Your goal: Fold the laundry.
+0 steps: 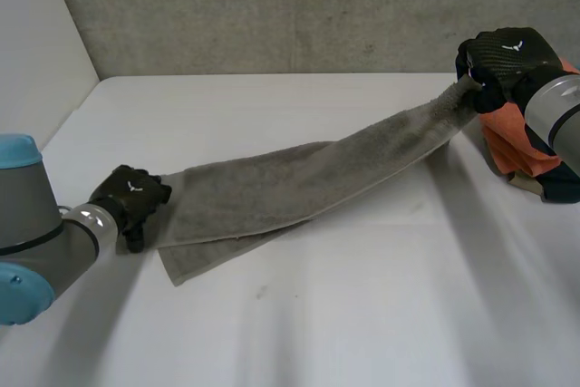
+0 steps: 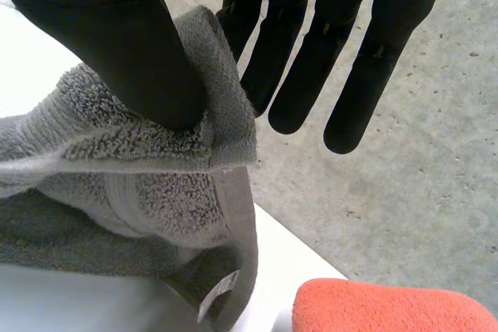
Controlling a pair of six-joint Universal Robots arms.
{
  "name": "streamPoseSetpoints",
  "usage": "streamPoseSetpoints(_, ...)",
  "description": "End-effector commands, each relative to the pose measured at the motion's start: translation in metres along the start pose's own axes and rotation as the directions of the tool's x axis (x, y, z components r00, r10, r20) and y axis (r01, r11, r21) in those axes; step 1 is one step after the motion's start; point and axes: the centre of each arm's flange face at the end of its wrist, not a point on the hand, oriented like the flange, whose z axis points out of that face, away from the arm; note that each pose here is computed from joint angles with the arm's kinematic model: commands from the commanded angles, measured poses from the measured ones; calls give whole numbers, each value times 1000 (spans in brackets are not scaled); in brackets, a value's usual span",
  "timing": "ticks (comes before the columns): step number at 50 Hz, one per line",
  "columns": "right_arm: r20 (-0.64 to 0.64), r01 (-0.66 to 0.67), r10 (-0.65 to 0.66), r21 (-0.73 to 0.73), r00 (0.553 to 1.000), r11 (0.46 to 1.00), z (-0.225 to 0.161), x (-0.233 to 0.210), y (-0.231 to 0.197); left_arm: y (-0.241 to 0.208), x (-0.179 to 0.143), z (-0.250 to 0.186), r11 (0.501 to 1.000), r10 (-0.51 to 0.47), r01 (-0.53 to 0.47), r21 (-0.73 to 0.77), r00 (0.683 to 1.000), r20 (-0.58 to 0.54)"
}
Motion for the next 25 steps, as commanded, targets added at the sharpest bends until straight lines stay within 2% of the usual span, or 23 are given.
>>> streamPoseSetpoints(1, -12, 0, 0, 0, 1000, 1000, -1, 2, -3, 3, -2, 10, 1000, 0, 0, 1, 1000, 0)
streamPoseSetpoints(17, -48, -20, 20, 4, 999, 1000, 2, 8, -4, 16, 9, 26, 1000, -2, 1, -31, 999, -34)
streamPoseSetpoints(25, -47, -22, 21, -8, 999, 1000, 1, 7, 0, 10, -2, 35, 1000, -14, 14, 7, 1000, 18)
